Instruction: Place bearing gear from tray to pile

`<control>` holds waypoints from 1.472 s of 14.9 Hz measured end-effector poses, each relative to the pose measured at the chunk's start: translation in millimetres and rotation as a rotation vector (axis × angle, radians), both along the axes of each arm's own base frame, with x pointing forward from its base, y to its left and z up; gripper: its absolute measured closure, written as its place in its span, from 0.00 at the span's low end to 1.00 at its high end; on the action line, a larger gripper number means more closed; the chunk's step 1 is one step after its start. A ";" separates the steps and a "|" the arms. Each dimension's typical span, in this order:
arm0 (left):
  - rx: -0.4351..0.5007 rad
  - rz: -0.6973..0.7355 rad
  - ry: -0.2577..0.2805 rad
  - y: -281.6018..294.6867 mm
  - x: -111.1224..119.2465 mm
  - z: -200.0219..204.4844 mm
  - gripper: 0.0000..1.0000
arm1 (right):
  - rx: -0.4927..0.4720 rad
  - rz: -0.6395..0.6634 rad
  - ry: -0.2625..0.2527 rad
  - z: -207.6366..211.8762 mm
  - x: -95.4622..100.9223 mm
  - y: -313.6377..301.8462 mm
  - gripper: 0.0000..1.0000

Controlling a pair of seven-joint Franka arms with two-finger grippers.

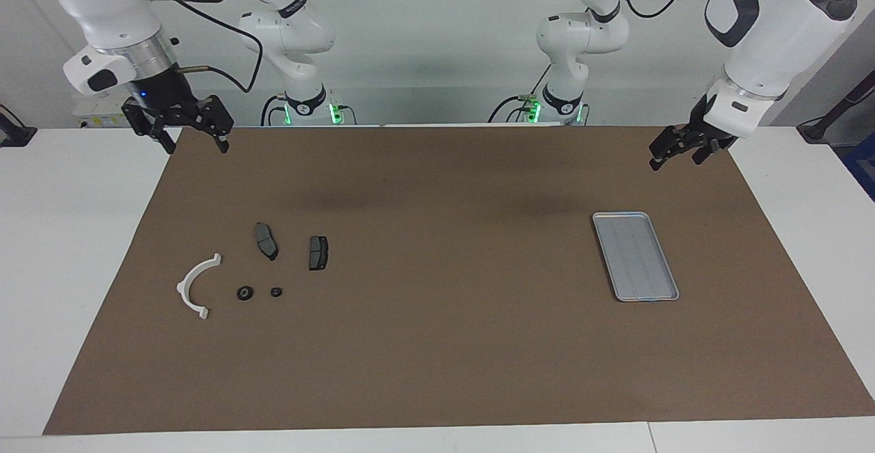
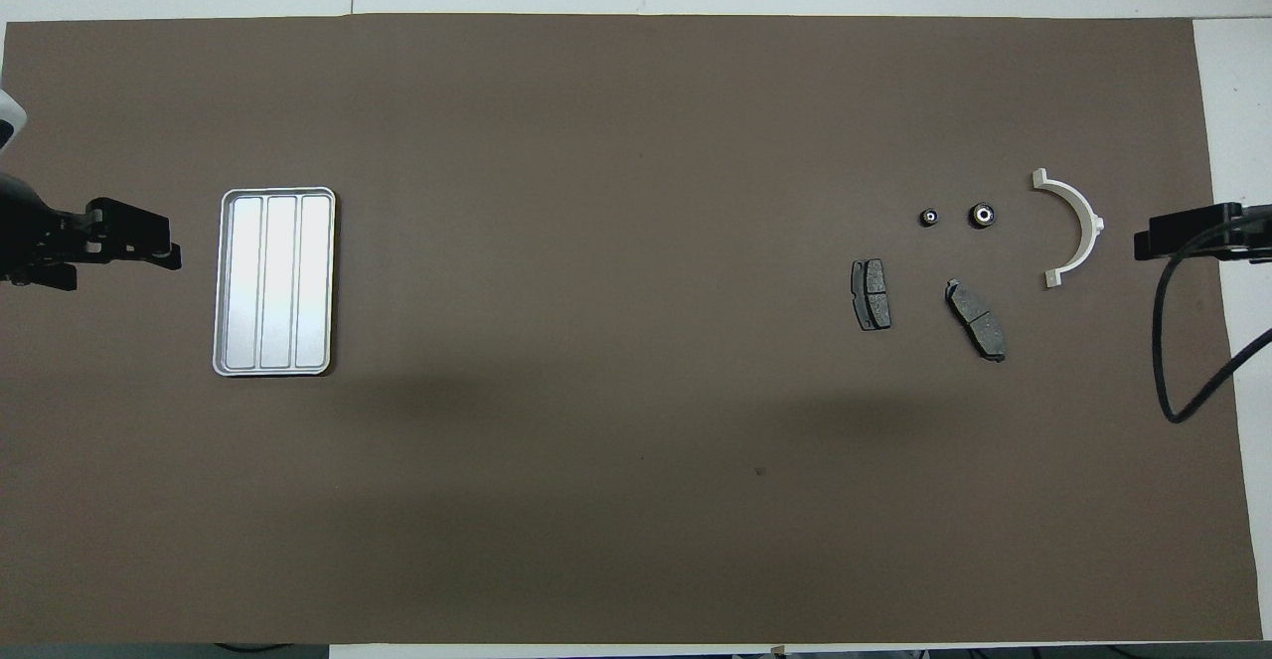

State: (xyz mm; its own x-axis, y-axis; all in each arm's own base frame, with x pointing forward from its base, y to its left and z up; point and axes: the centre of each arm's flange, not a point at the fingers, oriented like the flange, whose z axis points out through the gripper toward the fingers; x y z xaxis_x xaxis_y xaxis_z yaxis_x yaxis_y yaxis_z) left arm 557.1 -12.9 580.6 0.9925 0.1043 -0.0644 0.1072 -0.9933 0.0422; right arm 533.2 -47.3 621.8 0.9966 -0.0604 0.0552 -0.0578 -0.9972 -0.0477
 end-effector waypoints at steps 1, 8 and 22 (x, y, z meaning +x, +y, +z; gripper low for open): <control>0.000 0.000 0.000 0.0 0.0 0.0 0.00 | 0.004 0.000 0.008 -0.3 -1.4 -3.8 0.00; 0.000 -0.001 0.000 -0.3 0.0 0.0 0.00 | 0.002 0.008 0.050 10.3 -8.6 -1.7 0.00; 0.000 -0.001 0.000 -0.3 0.0 0.0 0.00 | -0.068 -0.009 0.049 16.5 -12.0 -8.8 0.00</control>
State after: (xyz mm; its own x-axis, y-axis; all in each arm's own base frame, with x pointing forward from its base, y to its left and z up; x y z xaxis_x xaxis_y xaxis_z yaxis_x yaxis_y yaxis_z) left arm 557.1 -13.2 580.5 0.9925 0.1038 -0.0646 0.1066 -0.9934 0.0422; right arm 521.1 -56.1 638.3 0.9977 -0.0675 0.0112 -0.0677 -0.9974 0.0232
